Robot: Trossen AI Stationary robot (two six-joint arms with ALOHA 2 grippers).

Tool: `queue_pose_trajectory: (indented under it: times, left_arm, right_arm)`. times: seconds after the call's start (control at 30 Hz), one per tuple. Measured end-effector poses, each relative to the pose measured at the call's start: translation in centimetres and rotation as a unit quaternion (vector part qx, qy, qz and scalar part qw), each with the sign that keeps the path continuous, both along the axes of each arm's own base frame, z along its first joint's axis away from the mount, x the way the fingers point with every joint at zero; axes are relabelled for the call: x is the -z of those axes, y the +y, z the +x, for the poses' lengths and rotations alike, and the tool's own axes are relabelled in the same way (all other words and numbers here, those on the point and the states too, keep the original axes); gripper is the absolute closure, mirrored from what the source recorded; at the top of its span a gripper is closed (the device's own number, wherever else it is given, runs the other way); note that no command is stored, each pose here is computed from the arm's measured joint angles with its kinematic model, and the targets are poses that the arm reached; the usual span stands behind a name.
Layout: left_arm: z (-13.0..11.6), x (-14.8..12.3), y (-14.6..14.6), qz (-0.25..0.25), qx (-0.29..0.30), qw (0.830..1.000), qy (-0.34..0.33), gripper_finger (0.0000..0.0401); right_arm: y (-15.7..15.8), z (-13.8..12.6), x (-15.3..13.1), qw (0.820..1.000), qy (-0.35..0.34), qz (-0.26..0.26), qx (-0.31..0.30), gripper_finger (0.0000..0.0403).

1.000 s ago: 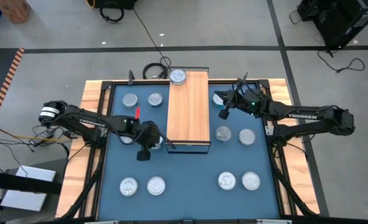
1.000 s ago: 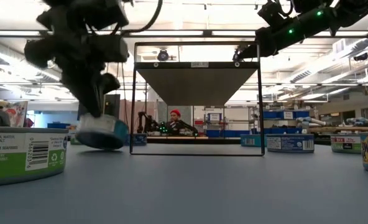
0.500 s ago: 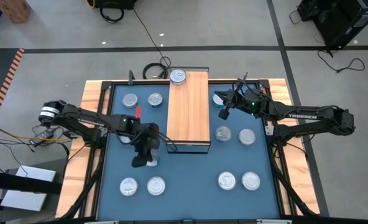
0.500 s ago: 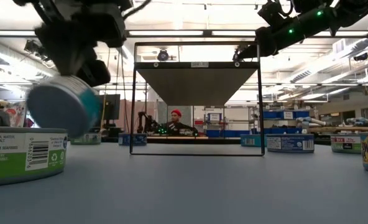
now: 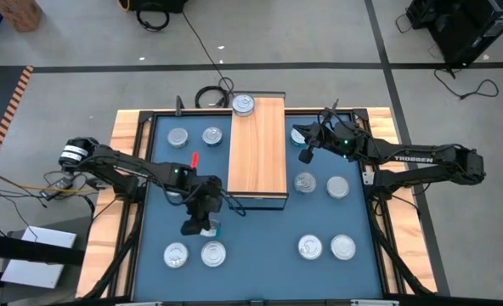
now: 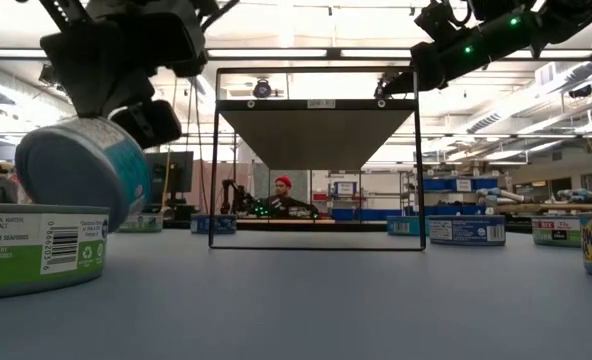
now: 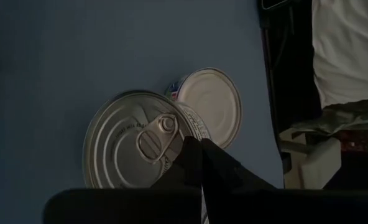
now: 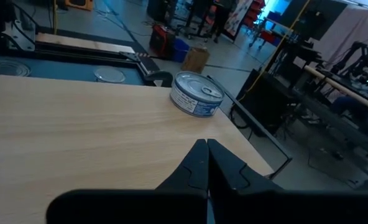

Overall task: Stack canned seafood by type on shelf
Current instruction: Put the yellow-blue tuna can on the shelf

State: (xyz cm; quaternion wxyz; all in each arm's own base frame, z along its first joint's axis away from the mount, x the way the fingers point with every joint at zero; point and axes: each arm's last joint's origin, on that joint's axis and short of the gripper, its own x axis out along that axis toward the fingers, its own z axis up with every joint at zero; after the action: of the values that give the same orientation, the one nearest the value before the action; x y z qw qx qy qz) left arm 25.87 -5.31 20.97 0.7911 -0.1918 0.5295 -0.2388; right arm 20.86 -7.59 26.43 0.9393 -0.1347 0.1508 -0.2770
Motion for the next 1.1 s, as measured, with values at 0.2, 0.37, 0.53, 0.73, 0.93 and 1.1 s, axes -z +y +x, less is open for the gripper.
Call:
queue_pose_trajectory:
  times: [0.2, 0.37, 0.53, 0.73, 0.93, 1.1]
  left_arm:
    - [0.3, 0.6, 0.1, 0.002, -0.001, 1.0, 0.009, 0.0401]
    - [0.3, 0.6, 0.3, 0.006, 0.003, 1.0, 0.008, 0.0401]
    - [0.2, 0.7, 0.8, 0.01, -0.005, 1.0, 0.015, 0.0401]
    - [0.3, 0.7, 1.8, 0.015, -0.017, 1.0, 0.011, 0.0401]
    - [0.2, 0.8, 2.5, 0.025, -0.029, 0.999, 0.021, 0.0401]
    - [-0.1, 1.0, 2.8, 0.047, -0.024, 0.998, 0.031, 0.0396]
  right_arm:
    - [0.1, 0.0, 0.0, 1.0, 0.0, 0.0, -0.002, 0.0396]
    - [0.1, 0.0, 0.0, 1.0, 0.0, 0.0, -0.002, 0.0395]
    - [0.1, 0.0, 0.0, 1.0, -0.001, 0.0, -0.002, 0.0395]
    - [0.1, 0.0, 0.0, 1.0, -0.001, 0.0, -0.002, 0.0395]
    - [0.1, 0.0, 0.0, 1.0, -0.002, -0.001, -0.002, 0.0395]
    - [0.1, 0.0, 0.0, 1.0, -0.002, -0.001, -0.002, 0.0395]
